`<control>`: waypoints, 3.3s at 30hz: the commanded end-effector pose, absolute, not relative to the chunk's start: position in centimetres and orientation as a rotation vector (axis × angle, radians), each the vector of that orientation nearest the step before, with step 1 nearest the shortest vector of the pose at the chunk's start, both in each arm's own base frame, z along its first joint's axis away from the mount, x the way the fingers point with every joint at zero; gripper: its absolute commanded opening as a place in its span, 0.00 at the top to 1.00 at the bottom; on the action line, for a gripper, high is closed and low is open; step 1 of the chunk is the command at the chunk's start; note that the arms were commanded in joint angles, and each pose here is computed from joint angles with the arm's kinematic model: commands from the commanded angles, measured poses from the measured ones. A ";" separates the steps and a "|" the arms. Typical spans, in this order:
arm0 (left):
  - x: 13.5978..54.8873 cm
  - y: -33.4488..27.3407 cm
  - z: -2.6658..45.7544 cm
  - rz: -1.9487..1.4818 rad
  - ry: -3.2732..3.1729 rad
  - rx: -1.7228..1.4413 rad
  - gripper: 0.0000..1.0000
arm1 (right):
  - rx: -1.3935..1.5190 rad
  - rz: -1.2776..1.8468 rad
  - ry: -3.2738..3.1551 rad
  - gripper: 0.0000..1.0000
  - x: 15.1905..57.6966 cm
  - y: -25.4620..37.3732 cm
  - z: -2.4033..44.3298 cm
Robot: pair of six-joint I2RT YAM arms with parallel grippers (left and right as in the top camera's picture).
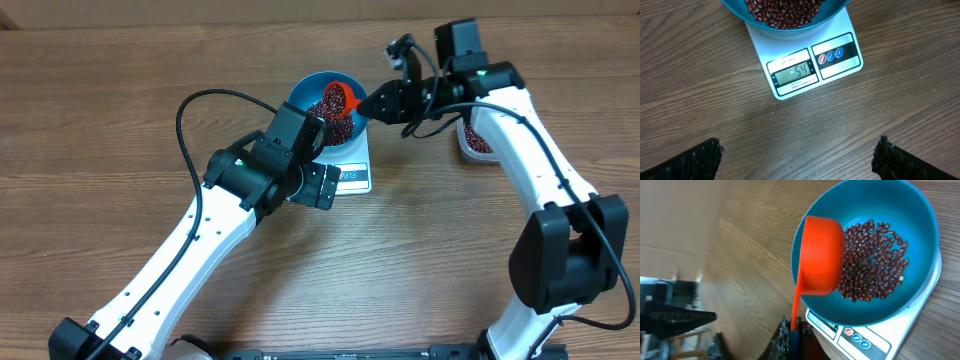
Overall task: Scoop item into bowl and weigh 150g on scale
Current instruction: 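Tip the scoop with the right gripper to pour beans into the bowl, then move the empty scoop back right to the bean tub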
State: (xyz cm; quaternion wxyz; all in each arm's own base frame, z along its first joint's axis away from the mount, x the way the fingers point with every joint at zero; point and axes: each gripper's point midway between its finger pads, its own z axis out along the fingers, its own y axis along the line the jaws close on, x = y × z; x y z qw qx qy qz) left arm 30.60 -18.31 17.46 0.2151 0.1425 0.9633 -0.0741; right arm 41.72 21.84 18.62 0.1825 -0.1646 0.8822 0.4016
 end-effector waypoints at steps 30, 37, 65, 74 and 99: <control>30.6 -18.1 17.5 -0.190 2.661 0.409 0.01 | -0.624 0.736 2.423 0.96 42.0 22.2 21.1; 30.6 -18.1 17.5 -0.190 2.661 0.409 0.01 | -0.781 0.670 2.335 0.96 41.1 23.1 22.5; 30.6 -18.1 17.5 -0.190 2.661 0.409 0.01 | -0.873 0.197 2.337 0.97 40.9 23.5 21.3; 30.6 -18.1 17.5 -0.190 2.661 0.409 0.00 | -0.958 0.076 2.283 0.97 40.5 24.5 21.5; 30.6 -18.1 17.5 -0.190 2.661 0.409 0.01 | -0.829 0.192 2.302 0.96 40.6 23.2 23.4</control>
